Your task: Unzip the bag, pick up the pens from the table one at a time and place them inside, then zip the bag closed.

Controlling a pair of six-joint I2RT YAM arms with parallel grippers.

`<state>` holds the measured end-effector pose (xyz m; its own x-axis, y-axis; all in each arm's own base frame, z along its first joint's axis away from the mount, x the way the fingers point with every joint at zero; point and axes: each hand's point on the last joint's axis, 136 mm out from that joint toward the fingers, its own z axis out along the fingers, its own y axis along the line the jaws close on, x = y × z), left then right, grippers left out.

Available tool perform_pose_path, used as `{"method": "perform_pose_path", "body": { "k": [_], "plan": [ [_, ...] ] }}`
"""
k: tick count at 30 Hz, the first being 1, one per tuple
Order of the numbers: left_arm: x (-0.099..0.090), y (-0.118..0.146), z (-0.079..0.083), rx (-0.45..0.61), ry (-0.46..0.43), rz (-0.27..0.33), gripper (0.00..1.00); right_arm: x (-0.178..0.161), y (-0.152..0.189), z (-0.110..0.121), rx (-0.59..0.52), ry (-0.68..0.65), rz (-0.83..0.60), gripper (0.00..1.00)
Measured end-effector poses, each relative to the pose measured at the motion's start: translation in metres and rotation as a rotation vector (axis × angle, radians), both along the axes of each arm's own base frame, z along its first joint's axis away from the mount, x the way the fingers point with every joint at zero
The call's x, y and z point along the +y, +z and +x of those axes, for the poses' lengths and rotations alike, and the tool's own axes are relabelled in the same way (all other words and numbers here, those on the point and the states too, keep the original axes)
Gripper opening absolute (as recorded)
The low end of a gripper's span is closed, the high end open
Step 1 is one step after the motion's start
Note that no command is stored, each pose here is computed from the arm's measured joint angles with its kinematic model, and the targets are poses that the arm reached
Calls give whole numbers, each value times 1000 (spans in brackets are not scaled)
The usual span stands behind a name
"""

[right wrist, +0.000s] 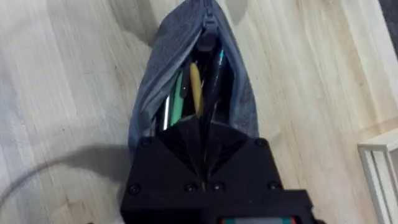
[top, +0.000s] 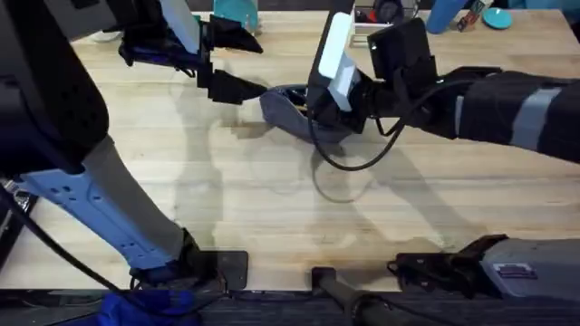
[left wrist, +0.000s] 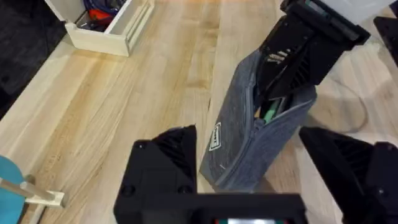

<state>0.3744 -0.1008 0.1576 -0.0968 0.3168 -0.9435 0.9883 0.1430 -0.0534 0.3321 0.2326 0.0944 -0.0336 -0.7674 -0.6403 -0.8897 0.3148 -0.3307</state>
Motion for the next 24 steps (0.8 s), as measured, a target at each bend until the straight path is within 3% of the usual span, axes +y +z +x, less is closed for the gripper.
{"method": "perform_pose_path", "body": {
  "k": [3,5,7,11,12,24],
  "plan": [
    [0,0,0,0,0,0,994,0,1,2,-10,-3,2,34],
    [0,0,0,0,0,0,994,0,2,3,-14,-6,2,87],
    [0,0,0,0,0,0,994,0,3,4,-21,-7,1,322],
    [0,0,0,0,0,0,994,0,3,5,-26,-8,-1,903],
    [0,0,0,0,0,0,994,0,4,5,-30,-7,-1,972],
    [0,0,0,0,0,0,994,0,5,7,-38,-9,0,996]
  ]
}}
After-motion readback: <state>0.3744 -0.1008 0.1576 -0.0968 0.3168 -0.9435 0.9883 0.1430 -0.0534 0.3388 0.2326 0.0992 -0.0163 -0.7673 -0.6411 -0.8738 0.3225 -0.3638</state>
